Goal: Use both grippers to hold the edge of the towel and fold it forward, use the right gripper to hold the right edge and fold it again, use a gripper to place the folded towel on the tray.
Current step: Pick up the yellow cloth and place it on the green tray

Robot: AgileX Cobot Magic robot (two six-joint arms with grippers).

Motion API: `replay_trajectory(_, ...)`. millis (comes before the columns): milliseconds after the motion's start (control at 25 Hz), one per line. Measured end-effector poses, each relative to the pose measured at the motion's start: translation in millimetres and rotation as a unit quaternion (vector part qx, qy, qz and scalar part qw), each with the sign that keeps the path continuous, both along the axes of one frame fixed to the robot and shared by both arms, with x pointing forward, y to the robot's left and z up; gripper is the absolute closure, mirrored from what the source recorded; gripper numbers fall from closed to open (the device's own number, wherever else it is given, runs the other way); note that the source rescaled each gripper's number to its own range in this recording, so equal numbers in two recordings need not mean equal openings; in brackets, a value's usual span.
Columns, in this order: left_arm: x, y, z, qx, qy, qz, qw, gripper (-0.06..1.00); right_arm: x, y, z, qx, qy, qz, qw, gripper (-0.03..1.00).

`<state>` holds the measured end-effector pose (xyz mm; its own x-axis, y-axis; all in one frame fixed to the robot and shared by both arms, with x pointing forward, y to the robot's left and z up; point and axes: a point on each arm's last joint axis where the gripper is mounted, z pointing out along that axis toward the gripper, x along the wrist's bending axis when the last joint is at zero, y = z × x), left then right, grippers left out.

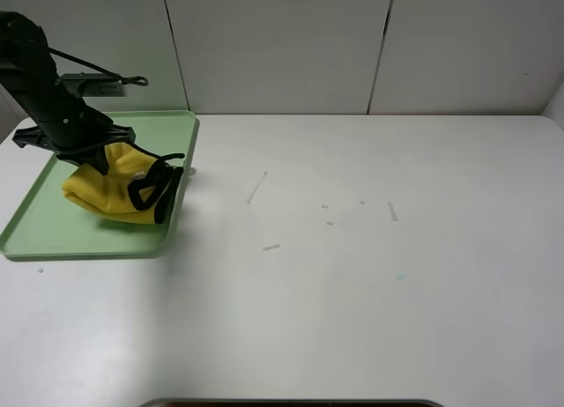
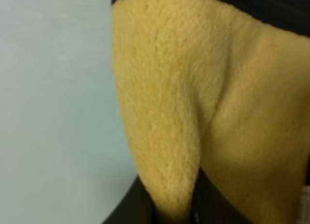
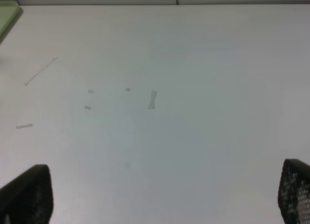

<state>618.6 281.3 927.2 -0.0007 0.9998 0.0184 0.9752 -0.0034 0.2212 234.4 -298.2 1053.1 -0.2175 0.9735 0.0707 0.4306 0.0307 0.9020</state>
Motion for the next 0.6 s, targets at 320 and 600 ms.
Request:
replay_trajectory(320,0.7,25.5,0.1,0.003,-0.001,0.025,1.000,0.87,0.0,0.0,0.0,0.000,0.000,0.000,1.000,-0.03)
replay_trajectory(600,0.6,25.9,0.1,0.003,-0.001,0.021,1.000,0.10,0.0,0.0,0.0,0.000,0.000,0.000,1.000,-0.03)
